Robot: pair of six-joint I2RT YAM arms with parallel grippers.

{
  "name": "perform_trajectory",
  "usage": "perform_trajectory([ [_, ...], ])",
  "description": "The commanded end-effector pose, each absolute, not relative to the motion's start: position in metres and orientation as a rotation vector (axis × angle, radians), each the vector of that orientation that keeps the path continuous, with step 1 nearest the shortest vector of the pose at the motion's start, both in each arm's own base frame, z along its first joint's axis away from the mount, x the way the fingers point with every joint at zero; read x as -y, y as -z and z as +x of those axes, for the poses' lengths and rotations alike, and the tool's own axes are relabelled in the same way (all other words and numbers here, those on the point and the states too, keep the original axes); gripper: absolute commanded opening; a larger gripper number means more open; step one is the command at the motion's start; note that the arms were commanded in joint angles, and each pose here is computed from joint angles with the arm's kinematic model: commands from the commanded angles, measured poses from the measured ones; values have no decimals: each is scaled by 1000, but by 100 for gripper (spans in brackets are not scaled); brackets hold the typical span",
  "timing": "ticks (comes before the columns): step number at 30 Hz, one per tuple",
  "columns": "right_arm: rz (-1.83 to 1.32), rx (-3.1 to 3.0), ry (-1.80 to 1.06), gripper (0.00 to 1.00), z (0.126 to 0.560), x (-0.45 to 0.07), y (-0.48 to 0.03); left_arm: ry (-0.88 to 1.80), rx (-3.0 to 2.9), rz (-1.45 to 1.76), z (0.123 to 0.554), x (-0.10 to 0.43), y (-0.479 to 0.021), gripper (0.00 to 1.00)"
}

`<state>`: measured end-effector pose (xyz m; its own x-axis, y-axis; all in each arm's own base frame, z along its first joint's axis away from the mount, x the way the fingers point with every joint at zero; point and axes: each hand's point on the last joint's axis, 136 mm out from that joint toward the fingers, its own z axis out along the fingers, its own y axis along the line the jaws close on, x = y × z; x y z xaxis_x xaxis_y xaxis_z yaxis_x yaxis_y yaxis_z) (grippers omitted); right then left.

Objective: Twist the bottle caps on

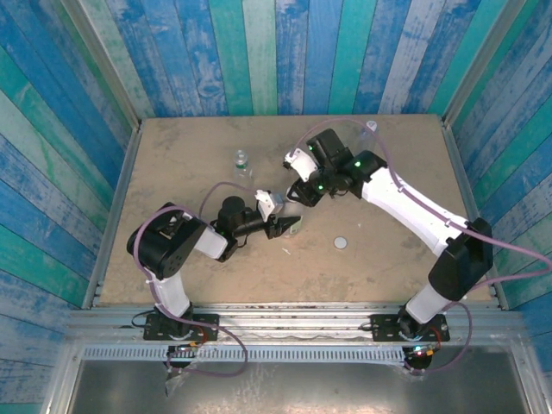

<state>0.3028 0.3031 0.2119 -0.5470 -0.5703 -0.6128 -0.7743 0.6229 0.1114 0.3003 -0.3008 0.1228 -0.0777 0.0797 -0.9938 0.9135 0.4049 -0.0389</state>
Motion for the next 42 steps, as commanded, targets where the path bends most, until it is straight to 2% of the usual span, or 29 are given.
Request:
perform_trajectory([
  [1,-811,-2514,-455,35,284,-294,-188,834,-1516,807,320,291,-125,57],
  [3,-843,-2447,-472,45,284,-296,-197,839,-1518,826,316,291,-122,57],
  [5,-952,-2341,-520,62,279,-302,-212,858,-1514,871,309,294,-119,57],
  [7,-1071,-2233,-545,73,273,-307,-226,893,-1513,922,301,298,-116,58],
  [9,-1195,-2131,-535,77,268,-306,-233,937,-1495,997,290,303,-112,58],
  [16,-1638,-1792,-593,73,230,-290,-234,1075,-1415,1184,254,311,-105,58],
  [19,-1756,-1731,-588,69,228,-286,-234,1104,-1397,1244,245,312,-101,58],
  [25,-1814,-1757,-618,61,242,-289,-229,1114,-1376,1282,240,312,-101,58],
  [33,-1840,-1803,-748,53,242,-294,-219,1128,-1396,1288,241,314,-98,59],
  [42,-1844,-1840,-762,41,242,-290,-210,1147,-1388,1278,240,314,-101,59],
])
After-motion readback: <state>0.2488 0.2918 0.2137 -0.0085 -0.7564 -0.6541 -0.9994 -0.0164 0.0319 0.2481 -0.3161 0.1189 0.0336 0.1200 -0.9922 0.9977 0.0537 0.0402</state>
